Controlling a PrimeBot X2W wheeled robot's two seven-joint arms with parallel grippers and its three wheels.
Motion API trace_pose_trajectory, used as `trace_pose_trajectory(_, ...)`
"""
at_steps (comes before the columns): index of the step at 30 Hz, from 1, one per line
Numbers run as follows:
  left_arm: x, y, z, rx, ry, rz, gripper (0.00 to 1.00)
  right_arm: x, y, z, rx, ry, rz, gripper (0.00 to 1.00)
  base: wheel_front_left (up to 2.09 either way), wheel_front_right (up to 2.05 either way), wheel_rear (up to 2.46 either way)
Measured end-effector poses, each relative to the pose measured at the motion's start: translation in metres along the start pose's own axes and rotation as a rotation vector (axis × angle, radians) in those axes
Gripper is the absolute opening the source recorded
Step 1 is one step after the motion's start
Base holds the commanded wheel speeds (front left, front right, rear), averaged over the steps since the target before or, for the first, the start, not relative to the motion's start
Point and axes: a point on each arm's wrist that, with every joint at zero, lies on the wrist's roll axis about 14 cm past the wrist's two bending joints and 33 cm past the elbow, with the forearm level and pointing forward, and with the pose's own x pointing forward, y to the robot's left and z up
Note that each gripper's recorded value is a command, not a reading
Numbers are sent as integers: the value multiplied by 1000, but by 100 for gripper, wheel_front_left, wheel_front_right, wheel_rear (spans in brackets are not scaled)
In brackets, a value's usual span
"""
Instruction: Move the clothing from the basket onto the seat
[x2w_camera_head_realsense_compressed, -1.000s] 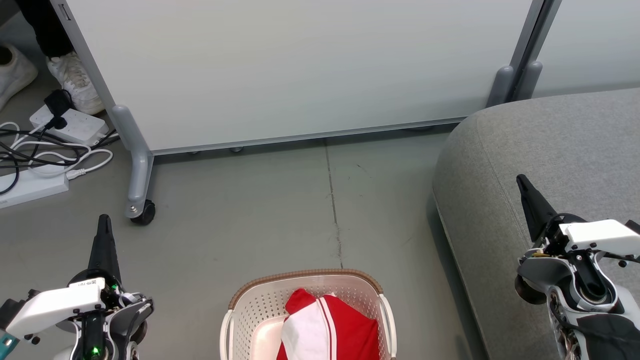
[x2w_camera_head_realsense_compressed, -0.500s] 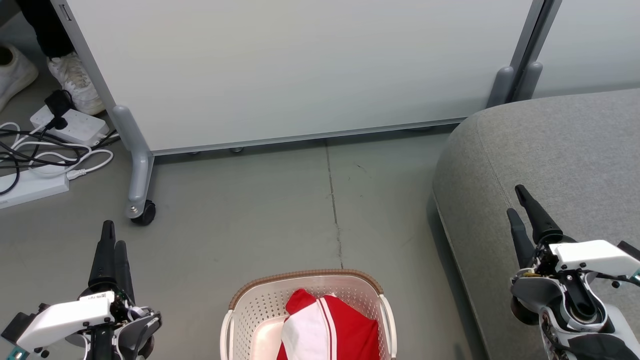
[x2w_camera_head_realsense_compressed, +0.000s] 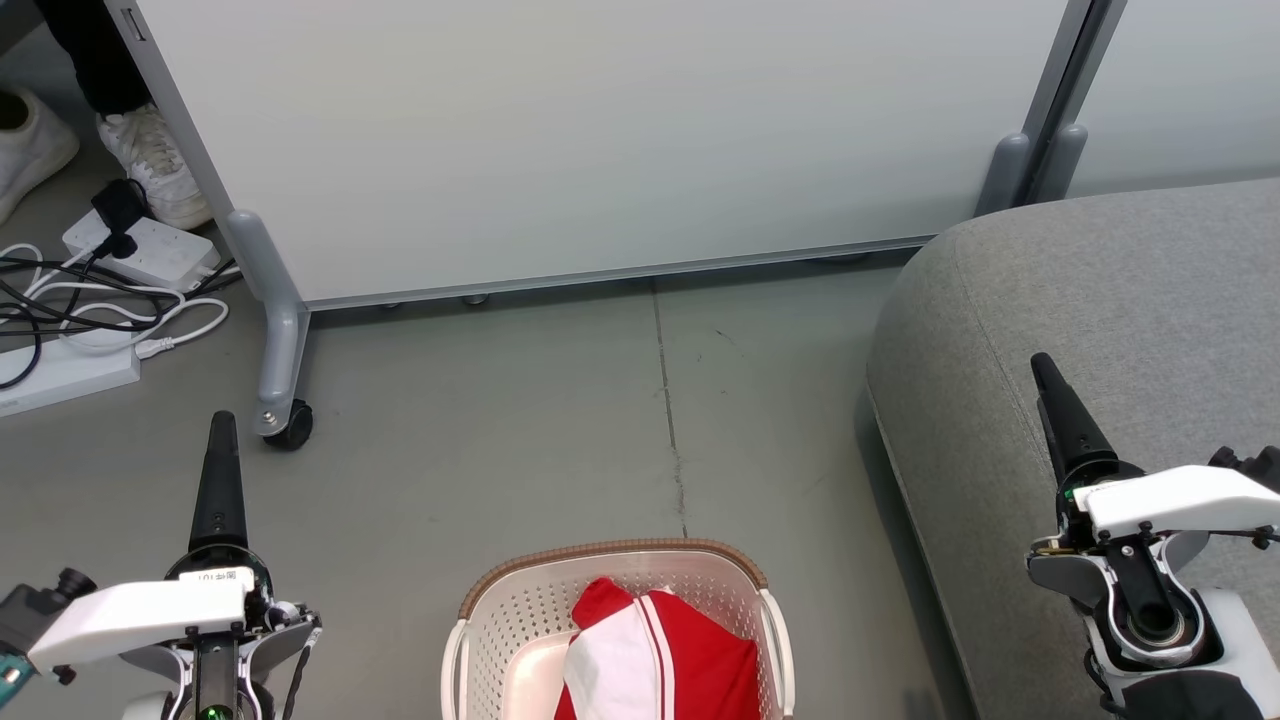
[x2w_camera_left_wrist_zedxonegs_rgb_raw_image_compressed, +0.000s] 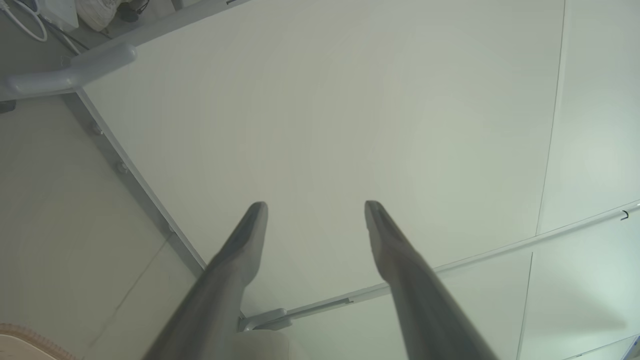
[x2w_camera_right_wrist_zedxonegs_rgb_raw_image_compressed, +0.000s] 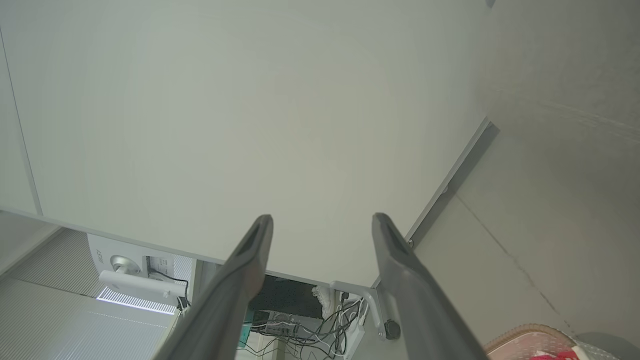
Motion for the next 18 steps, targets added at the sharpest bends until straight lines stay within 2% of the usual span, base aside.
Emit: trace_pose_trajectory(18, 3, -33, -6, 516, 28, -131, 100, -4, 28, 6, -457, -56, 78, 100, 0, 0, 0)
